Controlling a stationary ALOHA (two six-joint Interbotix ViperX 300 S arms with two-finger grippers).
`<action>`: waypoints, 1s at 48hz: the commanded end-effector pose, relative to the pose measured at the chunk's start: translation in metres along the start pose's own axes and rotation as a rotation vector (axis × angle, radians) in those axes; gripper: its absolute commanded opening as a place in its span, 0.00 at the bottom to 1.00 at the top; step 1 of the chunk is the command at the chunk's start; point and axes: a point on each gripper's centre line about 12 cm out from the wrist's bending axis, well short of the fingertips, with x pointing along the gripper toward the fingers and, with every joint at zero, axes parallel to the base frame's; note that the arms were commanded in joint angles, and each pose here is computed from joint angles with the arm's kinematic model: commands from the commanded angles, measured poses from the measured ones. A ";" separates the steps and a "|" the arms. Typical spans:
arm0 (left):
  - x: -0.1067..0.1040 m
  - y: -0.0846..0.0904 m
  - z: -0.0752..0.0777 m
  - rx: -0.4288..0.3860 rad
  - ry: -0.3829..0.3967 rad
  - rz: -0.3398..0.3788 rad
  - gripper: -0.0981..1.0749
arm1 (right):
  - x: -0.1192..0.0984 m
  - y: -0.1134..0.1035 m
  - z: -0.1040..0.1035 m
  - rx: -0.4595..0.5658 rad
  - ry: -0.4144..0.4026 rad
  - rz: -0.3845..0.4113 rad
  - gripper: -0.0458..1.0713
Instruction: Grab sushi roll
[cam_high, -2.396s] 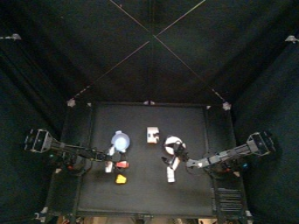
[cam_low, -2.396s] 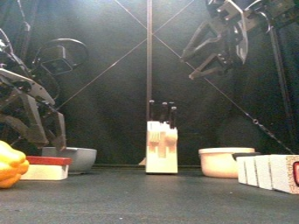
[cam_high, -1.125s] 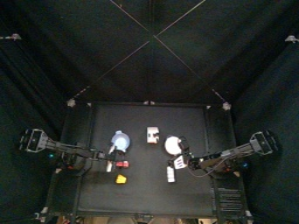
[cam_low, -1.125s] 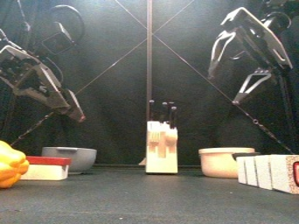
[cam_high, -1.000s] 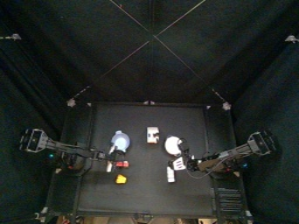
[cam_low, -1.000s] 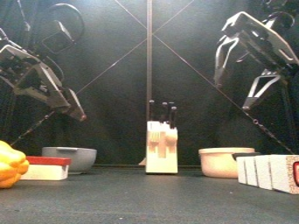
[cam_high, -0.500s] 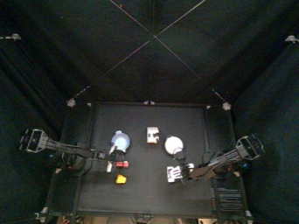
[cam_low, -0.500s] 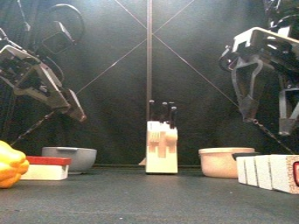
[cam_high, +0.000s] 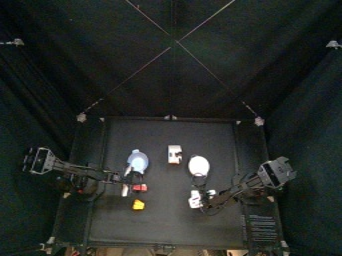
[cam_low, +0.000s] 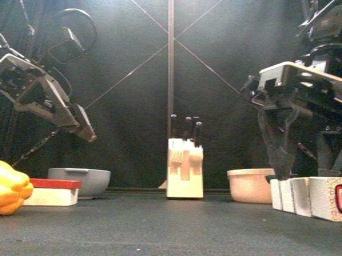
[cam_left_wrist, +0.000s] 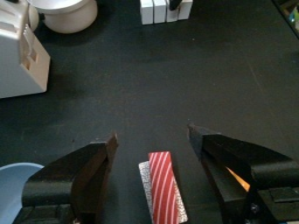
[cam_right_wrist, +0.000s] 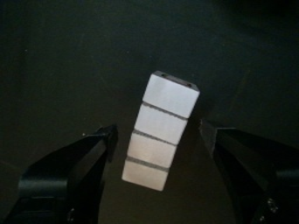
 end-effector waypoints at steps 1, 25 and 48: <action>0.001 0.000 0.004 -0.002 -0.012 0.000 0.91 | -0.003 0.005 0.006 0.014 -0.003 0.025 0.97; 0.000 0.000 0.002 -0.001 -0.006 0.001 0.91 | 0.010 0.005 0.005 0.015 0.004 0.007 0.86; 0.000 0.000 0.002 -0.001 -0.006 0.001 0.91 | -0.010 0.014 0.014 0.025 -0.009 0.074 0.65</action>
